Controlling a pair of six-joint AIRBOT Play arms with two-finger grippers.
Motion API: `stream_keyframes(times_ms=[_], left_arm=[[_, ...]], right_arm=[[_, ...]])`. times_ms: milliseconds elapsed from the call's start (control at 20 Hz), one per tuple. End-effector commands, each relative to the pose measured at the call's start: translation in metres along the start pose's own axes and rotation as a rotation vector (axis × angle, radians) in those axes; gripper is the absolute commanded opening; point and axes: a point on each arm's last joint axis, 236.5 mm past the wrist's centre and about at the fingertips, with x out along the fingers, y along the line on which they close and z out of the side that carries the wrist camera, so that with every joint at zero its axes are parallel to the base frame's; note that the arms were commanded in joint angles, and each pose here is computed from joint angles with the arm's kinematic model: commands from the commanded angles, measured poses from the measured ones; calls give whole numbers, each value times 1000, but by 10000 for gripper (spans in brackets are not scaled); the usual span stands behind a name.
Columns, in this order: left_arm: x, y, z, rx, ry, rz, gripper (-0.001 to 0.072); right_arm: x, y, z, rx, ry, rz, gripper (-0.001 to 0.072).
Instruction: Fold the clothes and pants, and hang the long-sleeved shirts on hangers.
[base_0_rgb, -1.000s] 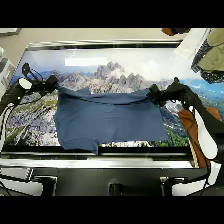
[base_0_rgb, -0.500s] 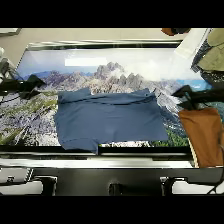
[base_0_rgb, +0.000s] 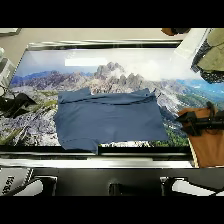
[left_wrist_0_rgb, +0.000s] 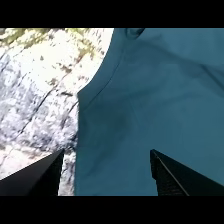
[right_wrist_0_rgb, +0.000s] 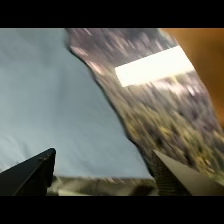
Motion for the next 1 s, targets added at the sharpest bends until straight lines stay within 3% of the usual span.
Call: stream_keyframes(times_ms=[0,500,850,950], left_arm=[[0,19,-11,17,27,65,610],[0,20,-11,18,24,70,610],[0,20,-10,18,21,71,610],[1,21,-11,16,25,71,610]], right_arm=[[21,-20,-22,10,86,3,658],[41,-14,-34,-28,159,-5,657],[62,-17,-62,-77,288,-148,653],[64,-17,-69,-66,311,-144,546]])
